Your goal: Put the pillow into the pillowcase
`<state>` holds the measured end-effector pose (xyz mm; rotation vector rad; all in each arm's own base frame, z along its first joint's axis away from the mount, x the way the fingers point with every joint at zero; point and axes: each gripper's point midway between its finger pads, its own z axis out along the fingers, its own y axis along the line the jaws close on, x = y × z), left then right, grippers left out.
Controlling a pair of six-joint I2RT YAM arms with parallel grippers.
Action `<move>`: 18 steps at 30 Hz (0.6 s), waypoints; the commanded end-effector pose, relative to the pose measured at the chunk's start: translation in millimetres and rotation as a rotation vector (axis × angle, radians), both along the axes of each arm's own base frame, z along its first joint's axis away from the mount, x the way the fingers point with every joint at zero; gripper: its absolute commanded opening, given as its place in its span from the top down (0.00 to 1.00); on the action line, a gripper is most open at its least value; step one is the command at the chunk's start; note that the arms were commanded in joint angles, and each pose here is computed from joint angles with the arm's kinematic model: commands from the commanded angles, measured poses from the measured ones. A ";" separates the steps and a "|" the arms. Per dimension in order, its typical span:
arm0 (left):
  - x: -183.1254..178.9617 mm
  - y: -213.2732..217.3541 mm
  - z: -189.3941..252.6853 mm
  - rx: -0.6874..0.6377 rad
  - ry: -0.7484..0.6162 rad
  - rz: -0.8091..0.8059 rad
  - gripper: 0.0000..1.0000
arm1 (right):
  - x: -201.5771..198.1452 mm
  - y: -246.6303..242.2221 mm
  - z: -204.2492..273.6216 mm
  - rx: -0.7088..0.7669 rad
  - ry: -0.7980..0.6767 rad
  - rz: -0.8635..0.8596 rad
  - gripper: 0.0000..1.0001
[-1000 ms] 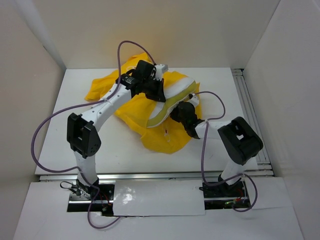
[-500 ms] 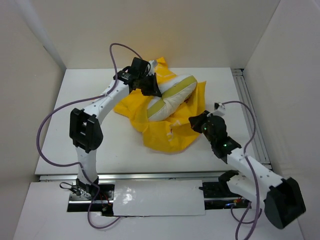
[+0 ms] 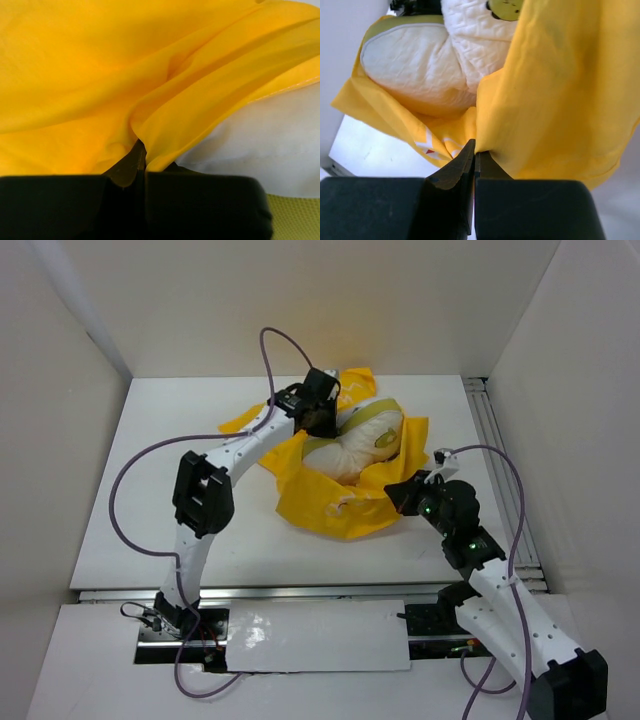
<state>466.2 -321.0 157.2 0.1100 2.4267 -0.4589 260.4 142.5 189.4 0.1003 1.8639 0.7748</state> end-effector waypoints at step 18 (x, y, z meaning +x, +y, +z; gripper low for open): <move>-68.5 2.3 -122.8 0.295 0.139 -0.051 1.00 | 1.2 -28.7 -86.3 -0.138 0.333 -0.163 0.96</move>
